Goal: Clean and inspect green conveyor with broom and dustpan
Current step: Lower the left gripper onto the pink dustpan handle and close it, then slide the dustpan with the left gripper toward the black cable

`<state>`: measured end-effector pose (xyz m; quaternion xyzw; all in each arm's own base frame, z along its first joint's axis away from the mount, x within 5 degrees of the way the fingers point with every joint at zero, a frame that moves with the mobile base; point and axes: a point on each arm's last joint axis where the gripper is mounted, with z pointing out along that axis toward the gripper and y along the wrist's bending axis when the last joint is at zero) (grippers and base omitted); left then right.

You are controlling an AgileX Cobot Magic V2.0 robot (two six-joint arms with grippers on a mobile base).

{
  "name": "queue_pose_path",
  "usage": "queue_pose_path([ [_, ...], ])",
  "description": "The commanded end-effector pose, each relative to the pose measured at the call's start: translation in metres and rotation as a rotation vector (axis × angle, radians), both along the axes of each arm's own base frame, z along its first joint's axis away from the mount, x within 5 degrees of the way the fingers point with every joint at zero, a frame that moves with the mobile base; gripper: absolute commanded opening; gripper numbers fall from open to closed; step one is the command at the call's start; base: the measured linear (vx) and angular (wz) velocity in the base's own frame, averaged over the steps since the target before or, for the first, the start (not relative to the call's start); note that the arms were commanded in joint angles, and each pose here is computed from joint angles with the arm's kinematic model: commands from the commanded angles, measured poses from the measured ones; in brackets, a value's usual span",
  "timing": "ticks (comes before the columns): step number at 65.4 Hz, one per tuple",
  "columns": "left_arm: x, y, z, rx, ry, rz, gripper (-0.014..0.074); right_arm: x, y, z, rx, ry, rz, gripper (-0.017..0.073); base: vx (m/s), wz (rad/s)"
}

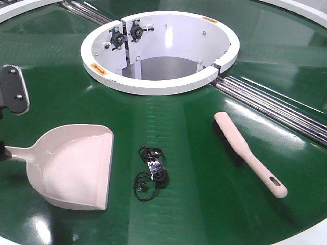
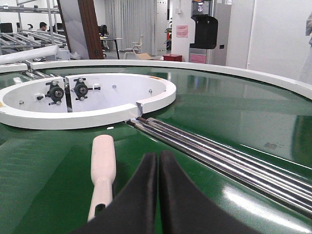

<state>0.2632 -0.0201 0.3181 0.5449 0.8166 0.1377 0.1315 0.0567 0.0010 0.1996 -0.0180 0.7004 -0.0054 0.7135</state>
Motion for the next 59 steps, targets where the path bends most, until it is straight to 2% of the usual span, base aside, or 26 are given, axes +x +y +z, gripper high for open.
queue_pose_path([
  [1, 0.008, 0.001, 0.012, 0.037, -0.036, -0.011, 0.0556, -0.001, 0.000, 0.007, -0.008, -0.086, -0.004, -0.0009, 0.00, 0.00],
  [6, 0.017, 0.000, 0.010, 0.050, -0.018, -0.037, 0.0556, -0.001, 0.000, 0.007, -0.008, -0.086, -0.004, -0.0009, 0.00, 0.00],
  [14, 0.034, -0.004, 0.002, 0.071, 0.018, -0.137, 0.0556, -0.001, 0.000, 0.007, -0.008, -0.086, -0.004, -0.0009, 0.00, 0.00],
  [21, 0.047, -0.006, -0.011, 0.089, 0.066, -0.179, 0.0556, -0.001, 0.000, 0.007, -0.008, -0.086, -0.004, -0.0009, 0.00, 0.00],
  [35, 0.063, 0.002, -0.038, 0.116, 0.165, -0.203, 0.0556, -0.001, 0.000, 0.007, -0.008, -0.086, -0.004, -0.0009, 0.00, 0.00],
  [46, 0.066, 0.016, -0.038, 0.116, 0.146, -0.181, 0.0556, -0.001, 0.000, 0.007, -0.008, -0.086, -0.004, -0.0009, 0.00, 0.00],
  [59, 0.071, 0.020, -0.043, 0.106, 0.128, -0.239, 0.0556, -0.001, 0.000, 0.007, -0.008, -0.086, -0.004, -0.0009, 0.00, 0.00],
])
